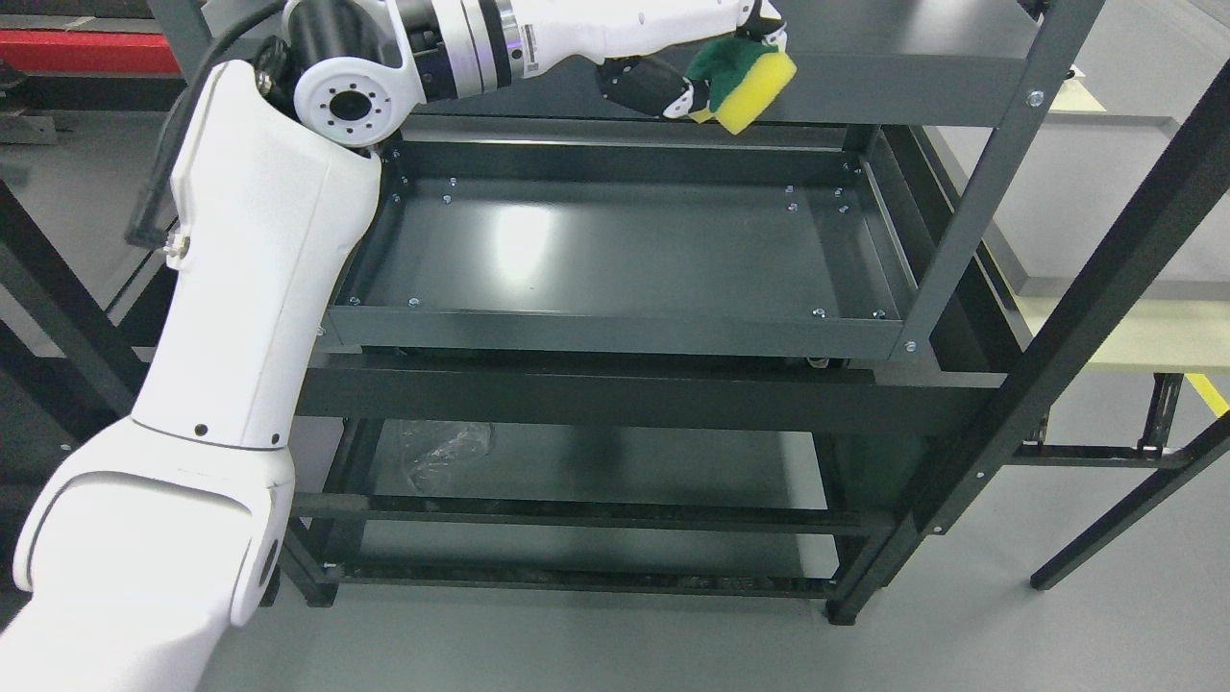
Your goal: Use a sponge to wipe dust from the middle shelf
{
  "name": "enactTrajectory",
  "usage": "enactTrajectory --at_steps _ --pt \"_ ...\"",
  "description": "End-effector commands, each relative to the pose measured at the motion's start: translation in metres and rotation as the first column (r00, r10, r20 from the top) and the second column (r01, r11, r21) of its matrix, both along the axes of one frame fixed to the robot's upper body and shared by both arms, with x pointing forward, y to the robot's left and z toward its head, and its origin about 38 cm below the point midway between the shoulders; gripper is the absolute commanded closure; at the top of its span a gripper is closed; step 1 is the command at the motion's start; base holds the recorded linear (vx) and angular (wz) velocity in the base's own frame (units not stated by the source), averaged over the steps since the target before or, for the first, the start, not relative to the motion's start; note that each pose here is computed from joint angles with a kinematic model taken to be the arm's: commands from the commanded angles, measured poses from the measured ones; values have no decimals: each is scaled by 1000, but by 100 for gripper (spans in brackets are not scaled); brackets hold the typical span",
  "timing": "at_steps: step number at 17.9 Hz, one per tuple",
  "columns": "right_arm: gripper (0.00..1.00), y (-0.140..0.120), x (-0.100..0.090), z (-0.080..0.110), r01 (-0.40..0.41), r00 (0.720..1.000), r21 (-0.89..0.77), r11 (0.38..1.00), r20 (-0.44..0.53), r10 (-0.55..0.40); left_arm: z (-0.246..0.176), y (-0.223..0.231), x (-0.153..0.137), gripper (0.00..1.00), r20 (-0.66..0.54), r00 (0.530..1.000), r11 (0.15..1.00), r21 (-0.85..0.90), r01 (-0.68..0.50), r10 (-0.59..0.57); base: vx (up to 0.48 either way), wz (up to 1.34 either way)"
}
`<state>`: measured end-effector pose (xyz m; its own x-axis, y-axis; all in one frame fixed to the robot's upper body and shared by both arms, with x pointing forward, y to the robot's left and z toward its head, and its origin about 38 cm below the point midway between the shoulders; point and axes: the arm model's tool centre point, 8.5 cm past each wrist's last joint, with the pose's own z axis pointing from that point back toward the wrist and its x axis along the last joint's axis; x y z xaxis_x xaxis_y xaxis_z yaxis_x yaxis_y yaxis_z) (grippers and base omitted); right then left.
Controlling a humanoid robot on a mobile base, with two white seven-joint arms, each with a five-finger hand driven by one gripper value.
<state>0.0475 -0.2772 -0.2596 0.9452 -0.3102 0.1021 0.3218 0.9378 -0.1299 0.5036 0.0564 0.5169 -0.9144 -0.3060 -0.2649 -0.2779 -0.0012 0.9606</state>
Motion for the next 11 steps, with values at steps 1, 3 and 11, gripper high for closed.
enactTrajectory --at_steps 1,3,11 --pt "0 -10 -1 1 5 999 2 1000 -51 -5 10 -4 -7 91 -13 998 997 -55 57 -58 0 0" --pt "0 -10 0 1 5 999 2 1000 -50 -5 37 6 -26 91 -7 988 967 -207 147 -152 0 0" --pt "0 -10 -1 1 5 999 2 1000 -51 -5 -78 -35 -81 90 -329 716 753 -514 411 -615 9 -45"
